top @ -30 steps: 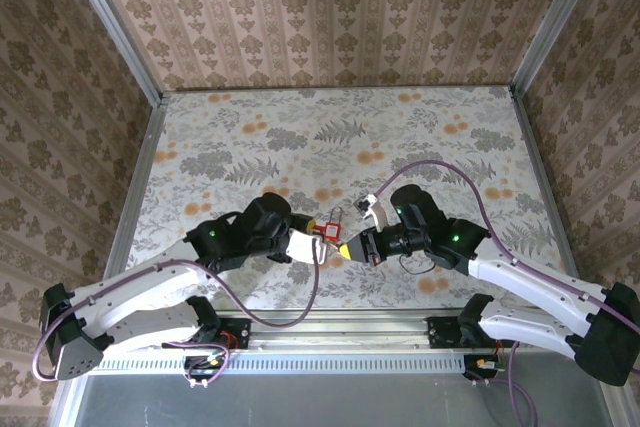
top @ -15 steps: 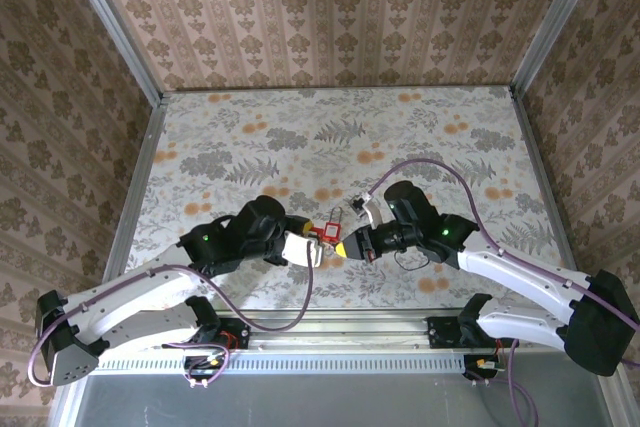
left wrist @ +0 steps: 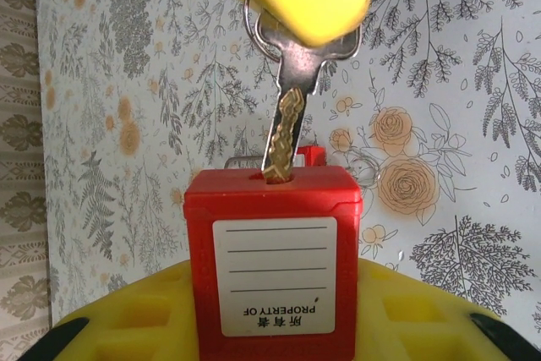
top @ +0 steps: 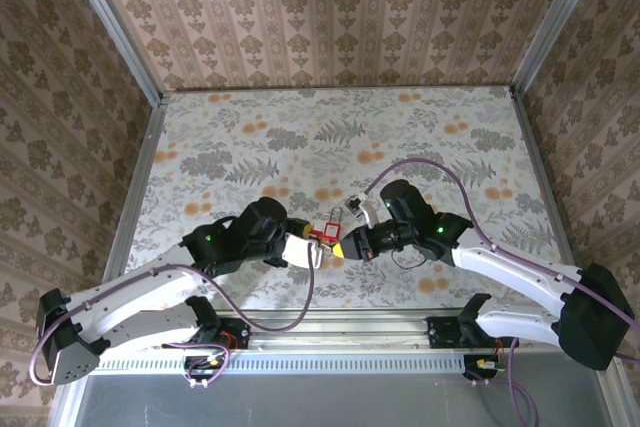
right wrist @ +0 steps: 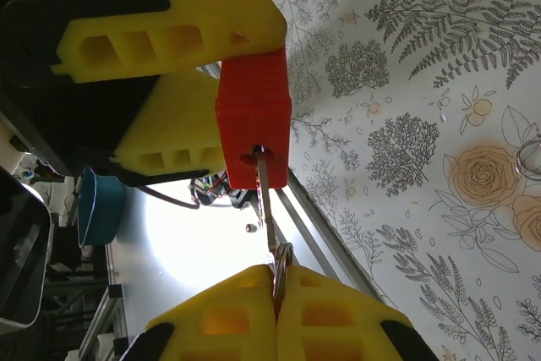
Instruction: Unlock with the key
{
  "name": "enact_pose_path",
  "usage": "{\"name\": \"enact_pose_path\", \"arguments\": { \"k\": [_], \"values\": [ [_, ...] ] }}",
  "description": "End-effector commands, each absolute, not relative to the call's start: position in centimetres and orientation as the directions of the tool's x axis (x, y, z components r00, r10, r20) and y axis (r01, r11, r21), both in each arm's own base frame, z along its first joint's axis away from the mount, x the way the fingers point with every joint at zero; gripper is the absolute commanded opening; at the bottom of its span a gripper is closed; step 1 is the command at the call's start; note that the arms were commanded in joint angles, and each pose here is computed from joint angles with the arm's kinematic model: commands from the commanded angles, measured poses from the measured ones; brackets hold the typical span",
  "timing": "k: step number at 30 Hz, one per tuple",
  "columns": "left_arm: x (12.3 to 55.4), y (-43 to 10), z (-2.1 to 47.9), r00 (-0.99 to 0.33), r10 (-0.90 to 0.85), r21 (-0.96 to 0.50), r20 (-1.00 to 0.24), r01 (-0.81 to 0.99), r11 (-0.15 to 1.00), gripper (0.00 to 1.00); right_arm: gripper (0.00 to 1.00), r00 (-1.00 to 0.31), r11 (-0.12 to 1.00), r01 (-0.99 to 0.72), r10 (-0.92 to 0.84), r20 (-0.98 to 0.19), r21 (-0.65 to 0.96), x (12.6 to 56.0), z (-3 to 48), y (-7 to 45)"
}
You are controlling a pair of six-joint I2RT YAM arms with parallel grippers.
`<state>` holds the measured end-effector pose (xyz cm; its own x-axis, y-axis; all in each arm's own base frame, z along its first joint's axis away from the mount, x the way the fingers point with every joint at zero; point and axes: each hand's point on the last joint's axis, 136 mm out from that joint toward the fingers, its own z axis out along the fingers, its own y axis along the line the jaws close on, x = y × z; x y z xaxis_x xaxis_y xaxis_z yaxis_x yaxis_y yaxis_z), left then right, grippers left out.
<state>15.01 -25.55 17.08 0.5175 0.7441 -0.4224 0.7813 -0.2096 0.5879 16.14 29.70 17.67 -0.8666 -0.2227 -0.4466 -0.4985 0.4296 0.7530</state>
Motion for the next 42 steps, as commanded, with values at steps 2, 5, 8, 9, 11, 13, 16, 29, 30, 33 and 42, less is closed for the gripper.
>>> {"name": "enact_pose_path", "arguments": {
  "k": [2, 5, 8, 9, 11, 13, 16, 29, 30, 33, 42],
  "values": [
    [14.9, -26.2, 17.5, 0.534, 0.726, 0.585, -0.434, 0.780, -0.223, 0.00, 0.00, -0.844, 0.365, -0.537, -0.229, -0.486, 0.761, 16.4, 19.0, 30.6],
    [14.8, -26.3, 17.2, 0.534, 0.725, 0.575, -0.436, 0.785, -0.232, 0.00, 0.00, -0.841, 0.356, -0.540, -0.238, -0.485, 0.763, 16.3, 18.9, 30.7],
    [14.7, -26.4, 17.4, 0.546, 0.716, 0.580, -0.435, 0.778, -0.241, 0.00, 0.00, -0.838, 0.356, -0.545, -0.261, -0.479, 0.759, 16.2, 18.4, 30.6],
    [14.6, -26.5, 17.5, 0.555, 0.710, 0.585, -0.433, 0.773, -0.247, 0.00, 0.00, -0.840, 0.361, -0.542, -0.268, -0.472, 0.759, 16.2, 18.0, 30.5],
    [14.3, -26.7, 17.7, 0.572, 0.704, 0.592, -0.422, 0.762, -0.264, 0.00, 0.00, -0.849, 0.355, -0.527, -0.265, -0.457, 0.772, 16.7, 17.5, 30.2],
    [13.8, -26.7, 17.7, 0.594, 0.702, 0.597, -0.394, 0.746, -0.296, 0.00, 0.00, -0.854, 0.327, -0.516, -0.262, -0.449, 0.792, 17.1, 17.5, 30.2],
    [13.2, -27.0, 17.9, 0.616, 0.694, 0.595, -0.374, 0.733, -0.330, 0.00, 0.00, -0.843, 0.287, -0.529, -0.289, -0.455, 0.799, 17.3, 17.8, 30.6],
    [13.1, -28.8, 19.5, 0.606, 0.690, 0.577, -0.396, 0.749, -0.326, 0.00, 0.00, -0.836, 0.207, -0.512, -0.343, -0.428, 0.834, 19.3, 16.6, 32.2],
    [13.0, -28.9, 19.6, 0.598, 0.689, 0.564, -0.409, 0.760, -0.324, 0.00, 0.00, -0.831, 0.219, -0.520, -0.354, -0.429, 0.826, 19.4, 16.4, 32.2],
    [12.9, -29.2, 19.8, 0.561, 0.689, 0.521, -0.459, 0.798, -0.303, 0.00, 0.00, -0.796, 0.245, -0.575, -0.389, -0.464, 0.781, 19.4, 15.8, 32.2],
    [13.9, -29.6, 20.6, 0.465, 0.659, 0.492, -0.591, 0.856, -0.162, 0.00, 0.00, -0.771, 0.214, -0.615, -0.367, -0.521, 0.759, 19.5, 17.4, 32.5]
  ]
}}
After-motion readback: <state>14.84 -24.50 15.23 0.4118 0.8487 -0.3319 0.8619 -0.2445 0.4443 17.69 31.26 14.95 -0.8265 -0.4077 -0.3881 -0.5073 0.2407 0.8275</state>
